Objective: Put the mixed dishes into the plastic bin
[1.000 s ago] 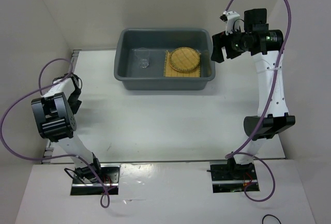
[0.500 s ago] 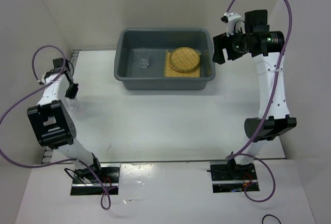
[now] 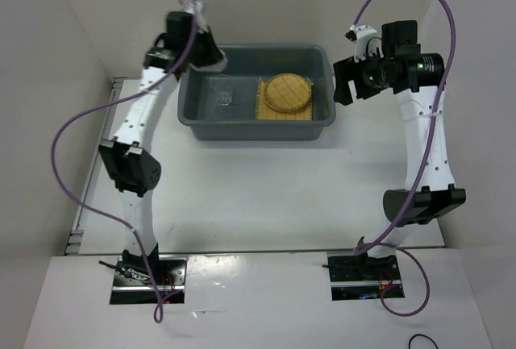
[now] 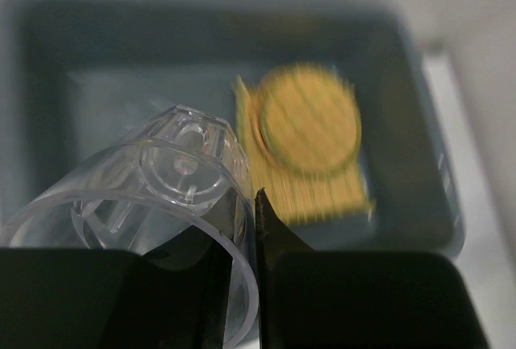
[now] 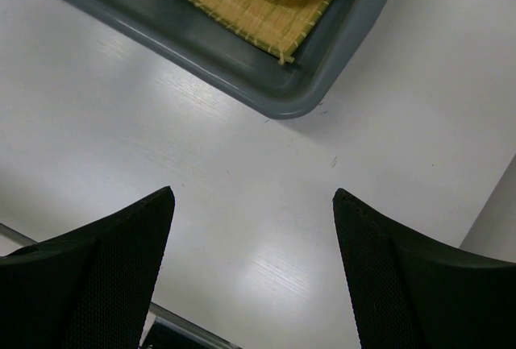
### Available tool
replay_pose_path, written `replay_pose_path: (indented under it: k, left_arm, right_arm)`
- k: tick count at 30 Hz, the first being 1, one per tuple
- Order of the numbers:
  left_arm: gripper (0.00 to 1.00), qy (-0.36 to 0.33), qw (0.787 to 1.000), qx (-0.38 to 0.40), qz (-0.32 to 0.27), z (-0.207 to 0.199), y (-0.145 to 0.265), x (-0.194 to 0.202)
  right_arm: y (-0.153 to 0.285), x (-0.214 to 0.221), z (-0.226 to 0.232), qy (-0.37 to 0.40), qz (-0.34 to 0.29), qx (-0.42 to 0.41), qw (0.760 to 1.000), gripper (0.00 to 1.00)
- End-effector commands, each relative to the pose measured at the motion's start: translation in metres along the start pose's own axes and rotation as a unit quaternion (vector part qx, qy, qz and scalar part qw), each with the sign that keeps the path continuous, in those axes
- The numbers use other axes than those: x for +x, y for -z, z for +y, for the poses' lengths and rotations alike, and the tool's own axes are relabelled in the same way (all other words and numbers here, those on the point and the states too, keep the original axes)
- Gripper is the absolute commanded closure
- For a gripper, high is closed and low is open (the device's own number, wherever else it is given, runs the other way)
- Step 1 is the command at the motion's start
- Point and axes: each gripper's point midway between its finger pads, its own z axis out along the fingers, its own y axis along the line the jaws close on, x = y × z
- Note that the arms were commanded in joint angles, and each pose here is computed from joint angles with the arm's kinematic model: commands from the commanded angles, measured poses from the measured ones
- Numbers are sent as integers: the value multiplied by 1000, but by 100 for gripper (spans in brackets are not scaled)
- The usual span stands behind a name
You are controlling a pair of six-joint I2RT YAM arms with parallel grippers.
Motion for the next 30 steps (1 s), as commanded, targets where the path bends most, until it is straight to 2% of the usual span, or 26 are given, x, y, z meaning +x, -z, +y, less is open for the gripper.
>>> replay_pose_path:
  k: [1,3,6,11,15,23,30]
  left_arm:
    - [94,-111,986,7,125,-25,-16,87]
    - [99,-123,979,-22,160,-15,-29,120]
    - [100,-141,968,-46,202,0,-44,158]
    - [100,-161,954,-95,234,29,-61,191]
    - [100,-179,945,-118,245,46,-70,206]
    - [100,-172,941,-128,263,65,-92,233]
    - [96,-156,942,-152,256,85,-96,227]
  right_arm:
    - [19,0,5,9,-17,12,1000,16]
    - [28,3,7,11,-21,18,1000,16]
    - [28,11,7,9,-15,22,1000,16]
    - [35,17,9,9,-15,27,999,16]
    - [32,20,8,8,-8,30,999,16]
    - [32,24,9,7,-4,29,1000,16]
    - [38,32,11,7,-4,34,999,16]
